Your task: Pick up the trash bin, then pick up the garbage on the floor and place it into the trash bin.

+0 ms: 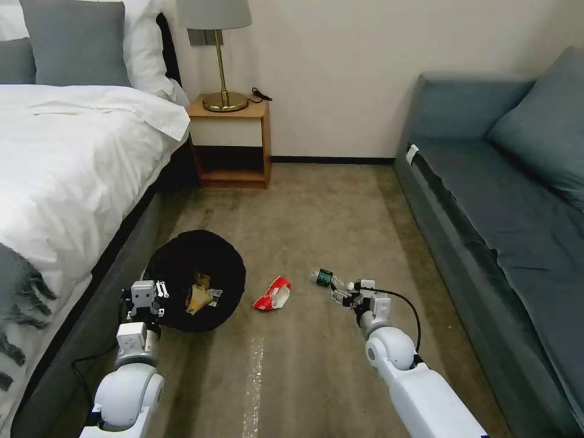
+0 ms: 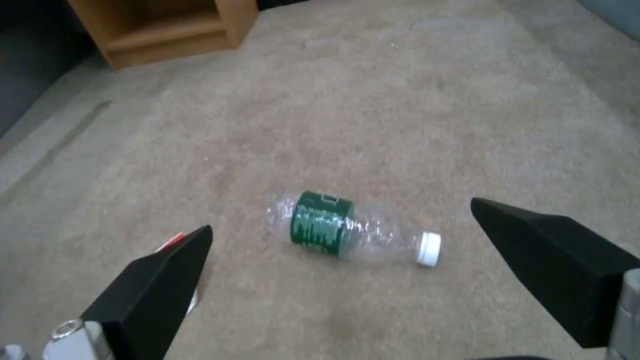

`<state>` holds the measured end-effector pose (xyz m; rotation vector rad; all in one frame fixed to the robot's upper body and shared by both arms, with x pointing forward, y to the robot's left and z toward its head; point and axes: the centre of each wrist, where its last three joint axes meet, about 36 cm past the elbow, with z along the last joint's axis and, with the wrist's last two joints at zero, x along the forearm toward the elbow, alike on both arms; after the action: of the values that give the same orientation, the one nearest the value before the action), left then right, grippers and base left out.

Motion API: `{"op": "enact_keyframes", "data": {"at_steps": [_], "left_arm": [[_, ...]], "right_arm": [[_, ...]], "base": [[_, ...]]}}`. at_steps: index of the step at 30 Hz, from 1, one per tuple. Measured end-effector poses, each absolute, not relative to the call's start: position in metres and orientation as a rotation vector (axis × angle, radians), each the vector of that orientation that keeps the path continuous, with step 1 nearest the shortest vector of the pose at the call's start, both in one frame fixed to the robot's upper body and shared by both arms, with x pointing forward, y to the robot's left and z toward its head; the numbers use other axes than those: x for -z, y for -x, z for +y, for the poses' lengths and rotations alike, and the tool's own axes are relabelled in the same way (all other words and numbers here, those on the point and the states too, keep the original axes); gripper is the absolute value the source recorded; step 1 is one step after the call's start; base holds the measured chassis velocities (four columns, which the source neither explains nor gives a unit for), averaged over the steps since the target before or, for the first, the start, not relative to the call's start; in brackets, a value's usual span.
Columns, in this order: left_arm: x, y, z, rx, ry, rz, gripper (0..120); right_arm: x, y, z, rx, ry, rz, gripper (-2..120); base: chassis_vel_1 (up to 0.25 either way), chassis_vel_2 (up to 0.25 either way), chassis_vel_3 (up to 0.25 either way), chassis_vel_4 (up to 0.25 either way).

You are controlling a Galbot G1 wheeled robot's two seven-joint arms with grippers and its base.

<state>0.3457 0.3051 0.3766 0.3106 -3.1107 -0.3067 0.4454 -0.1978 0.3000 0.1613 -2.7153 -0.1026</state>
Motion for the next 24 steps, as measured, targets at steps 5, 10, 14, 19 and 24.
{"op": "enact_keyframes", "data": {"at_steps": [5, 10, 14, 19, 24], "left_arm": [[-0.377, -0.345, 0.303, 0.307, -0.304, -3.113, 5], [-0.377, -0.344, 0.301, 0.308, -0.296, -3.114, 5], [-0.377, -0.344, 0.299, 0.31, -0.291, -3.115, 5], [-0.376, -0.343, 0.295, 0.31, -0.28, -3.116, 5], [-0.376, -0.343, 0.293, 0.309, -0.274, -3.116, 5]], "right_arm": [[-0.3, -0.442, -0.199, 0.099, -0.162, -2.715, 100], [-0.299, -0.44, -0.2, 0.096, -0.162, -2.715, 100], [-0.298, -0.439, -0.201, 0.093, -0.161, -2.715, 100], [-0.298, -0.438, -0.203, 0.087, -0.163, -2.716, 100], [-0.298, -0.438, -0.204, 0.083, -0.165, -2.717, 100]], "base": [[-0.087, 0.083, 0.09, -0.087], [-0.08, 0.089, 0.087, -0.09], [-0.103, 0.087, 0.087, -0.091], [-0.098, 0.109, 0.103, -0.103], [-0.103, 0.094, 0.095, -0.08]]}}
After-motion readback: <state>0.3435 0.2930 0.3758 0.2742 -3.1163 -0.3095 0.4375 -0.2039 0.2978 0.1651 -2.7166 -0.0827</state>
